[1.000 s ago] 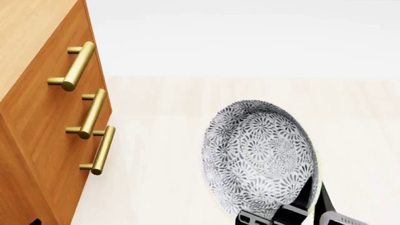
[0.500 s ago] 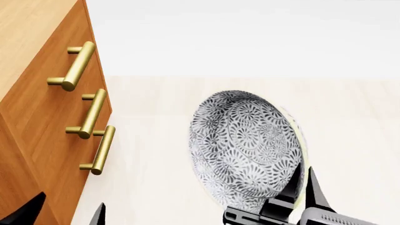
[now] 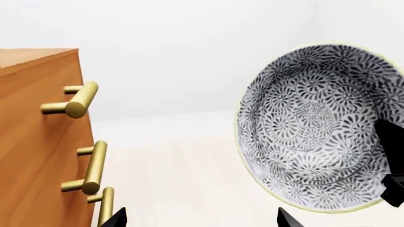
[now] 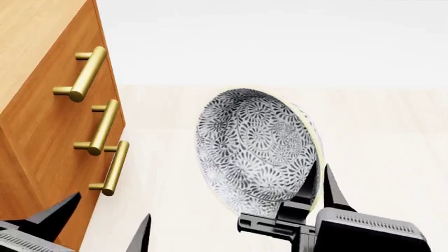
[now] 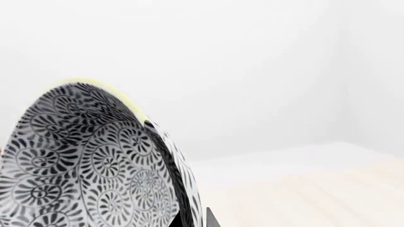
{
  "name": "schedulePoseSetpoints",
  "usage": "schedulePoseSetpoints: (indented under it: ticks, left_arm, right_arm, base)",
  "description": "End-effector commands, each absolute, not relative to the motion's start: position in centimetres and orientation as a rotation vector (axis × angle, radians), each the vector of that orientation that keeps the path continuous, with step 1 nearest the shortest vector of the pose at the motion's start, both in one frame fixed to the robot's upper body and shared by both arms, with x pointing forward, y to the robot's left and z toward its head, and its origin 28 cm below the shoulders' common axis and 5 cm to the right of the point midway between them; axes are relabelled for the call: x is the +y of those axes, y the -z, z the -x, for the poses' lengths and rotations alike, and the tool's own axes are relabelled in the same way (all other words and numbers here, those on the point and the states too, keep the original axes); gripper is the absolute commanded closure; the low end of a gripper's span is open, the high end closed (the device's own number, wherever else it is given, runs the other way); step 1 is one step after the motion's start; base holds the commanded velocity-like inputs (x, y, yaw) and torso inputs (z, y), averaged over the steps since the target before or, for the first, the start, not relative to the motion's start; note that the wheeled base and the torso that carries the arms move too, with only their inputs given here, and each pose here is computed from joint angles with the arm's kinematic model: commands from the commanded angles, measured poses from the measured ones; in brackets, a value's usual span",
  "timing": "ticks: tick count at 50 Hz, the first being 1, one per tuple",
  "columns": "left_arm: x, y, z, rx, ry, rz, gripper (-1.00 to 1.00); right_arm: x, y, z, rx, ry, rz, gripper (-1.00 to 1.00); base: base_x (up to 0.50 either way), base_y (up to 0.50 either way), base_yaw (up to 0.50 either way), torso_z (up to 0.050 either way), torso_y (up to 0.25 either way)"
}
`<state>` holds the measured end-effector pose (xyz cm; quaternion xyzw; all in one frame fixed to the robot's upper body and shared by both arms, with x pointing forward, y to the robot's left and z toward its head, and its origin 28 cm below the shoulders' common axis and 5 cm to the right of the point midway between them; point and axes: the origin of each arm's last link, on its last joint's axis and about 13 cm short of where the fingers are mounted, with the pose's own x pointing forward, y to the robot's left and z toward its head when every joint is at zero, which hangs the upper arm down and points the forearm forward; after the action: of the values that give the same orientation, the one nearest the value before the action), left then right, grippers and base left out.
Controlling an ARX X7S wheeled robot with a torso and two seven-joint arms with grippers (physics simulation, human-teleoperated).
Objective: Put the bowl on top of the cabinet.
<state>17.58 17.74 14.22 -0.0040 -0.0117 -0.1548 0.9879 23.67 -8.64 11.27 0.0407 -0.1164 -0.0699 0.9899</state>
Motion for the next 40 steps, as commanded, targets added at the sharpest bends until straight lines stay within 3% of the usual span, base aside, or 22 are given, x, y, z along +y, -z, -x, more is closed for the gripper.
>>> schedulePoseSetpoints:
  ticks: [1,15,34,40]
  left_arm:
    - [17.2,-15.2,-17.5,-0.031,0.320,-0.035,-1.00]
    - [16.1,-18.2,-17.3,-0.090,0.337,-0.093,-1.00]
    - [16.9,-18.4,-18.4,-0.077,0.296,-0.097,-1.00]
    - [16.8,-18.6,-18.5,-0.091,0.332,-0.083,-1.00]
  right_arm:
    - [-8.2,-11.1,-26.2,-0.274,0.026,-0.075,1.00]
    - [-8.4,-10.9,-26.7,-0.255,-0.188,-0.116,1.00]
    - [-9.4,-10.6,-26.2,-0.271,-0.189,-0.108,1.00]
    - [-9.5,-11.7,-24.3,-0.326,-0.209,-0.120,1.00]
  base:
    - [0.00,0.00,0.00,0.000,0.010]
    - [0.00,0.00,0.00,0.000,0.000]
    - [0.00,0.00,0.00,0.000,0.001]
    - [0.00,0.00,0.00,0.000,0.000]
